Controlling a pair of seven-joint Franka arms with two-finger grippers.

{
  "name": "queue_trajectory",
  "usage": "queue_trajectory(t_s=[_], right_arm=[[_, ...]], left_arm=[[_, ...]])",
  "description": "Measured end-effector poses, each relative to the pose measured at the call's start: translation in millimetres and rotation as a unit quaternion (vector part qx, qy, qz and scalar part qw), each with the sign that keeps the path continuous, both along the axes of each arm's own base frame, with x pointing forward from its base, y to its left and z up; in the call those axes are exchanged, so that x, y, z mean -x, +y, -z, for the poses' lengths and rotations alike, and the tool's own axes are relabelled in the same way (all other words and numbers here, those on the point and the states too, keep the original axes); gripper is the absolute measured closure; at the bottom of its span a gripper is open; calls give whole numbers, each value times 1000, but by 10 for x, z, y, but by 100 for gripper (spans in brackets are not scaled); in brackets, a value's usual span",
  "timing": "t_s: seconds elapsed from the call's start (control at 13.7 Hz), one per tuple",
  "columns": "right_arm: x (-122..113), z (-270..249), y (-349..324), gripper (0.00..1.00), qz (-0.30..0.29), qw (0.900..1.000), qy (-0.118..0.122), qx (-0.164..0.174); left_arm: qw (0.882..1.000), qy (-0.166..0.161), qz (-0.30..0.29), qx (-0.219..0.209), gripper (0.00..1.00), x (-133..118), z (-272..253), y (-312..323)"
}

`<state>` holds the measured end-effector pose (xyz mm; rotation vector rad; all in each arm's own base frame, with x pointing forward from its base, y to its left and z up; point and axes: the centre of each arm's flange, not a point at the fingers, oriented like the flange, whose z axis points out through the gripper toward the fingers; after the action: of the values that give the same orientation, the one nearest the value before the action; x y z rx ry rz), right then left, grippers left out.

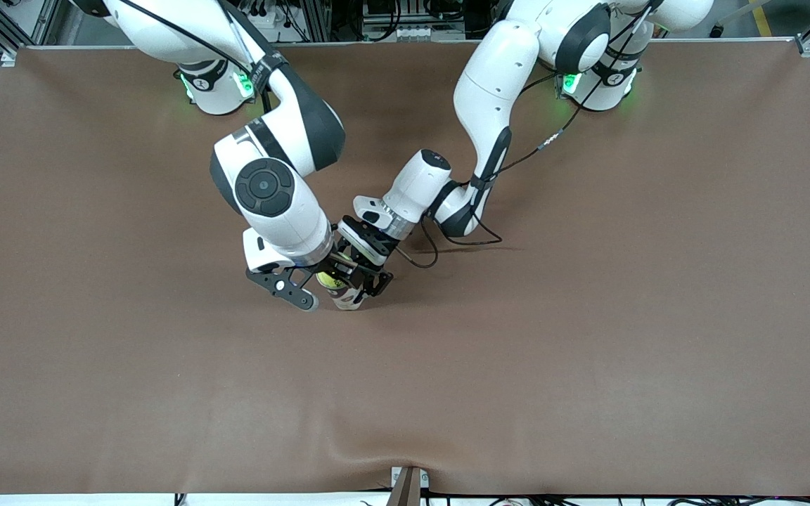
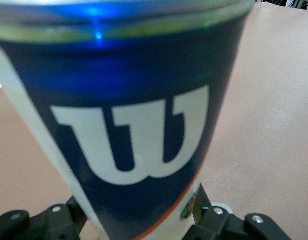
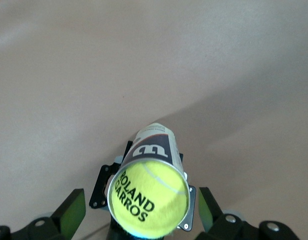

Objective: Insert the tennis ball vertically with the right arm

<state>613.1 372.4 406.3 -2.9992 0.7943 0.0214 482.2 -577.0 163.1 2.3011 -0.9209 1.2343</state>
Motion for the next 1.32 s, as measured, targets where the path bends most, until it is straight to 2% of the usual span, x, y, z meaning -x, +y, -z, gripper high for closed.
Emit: queue_trajectory(t_s=[0.15, 0.22, 0.29, 0.66, 1.03, 1.1, 1.24, 1.32], right_arm=[[-22, 11, -49, 0, -1, 1000, 2, 4], [-18, 44, -65, 0, -6, 1000, 6, 7], [-10, 91, -74, 0, -11, 1000, 9, 12], [-7, 256, -106, 0, -41, 999, 16, 28], [-127, 229, -310, 0, -52, 998, 15, 28], [-138, 214, -324, 0, -51, 998, 14, 27], [-141, 198, -326, 0, -51, 998, 13, 27], [-139, 196, -325, 0, -52, 998, 14, 27]], left_arm=[[1000, 0, 0, 0, 14, 0, 0, 0], [1000, 0, 0, 0, 4, 0, -1, -1], [1000, 0, 0, 0, 0, -1, -2, -2], [1000, 1, 0, 0, 0, -1, 0, -2], [1000, 1, 0, -1, 0, -1, 3, -3], [1000, 1, 0, -1, 6, -2, 3, -2], [1000, 0, 0, 0, 29, -2, -9, -10], [1000, 0, 1, 0, 33, -1, -11, -12]])
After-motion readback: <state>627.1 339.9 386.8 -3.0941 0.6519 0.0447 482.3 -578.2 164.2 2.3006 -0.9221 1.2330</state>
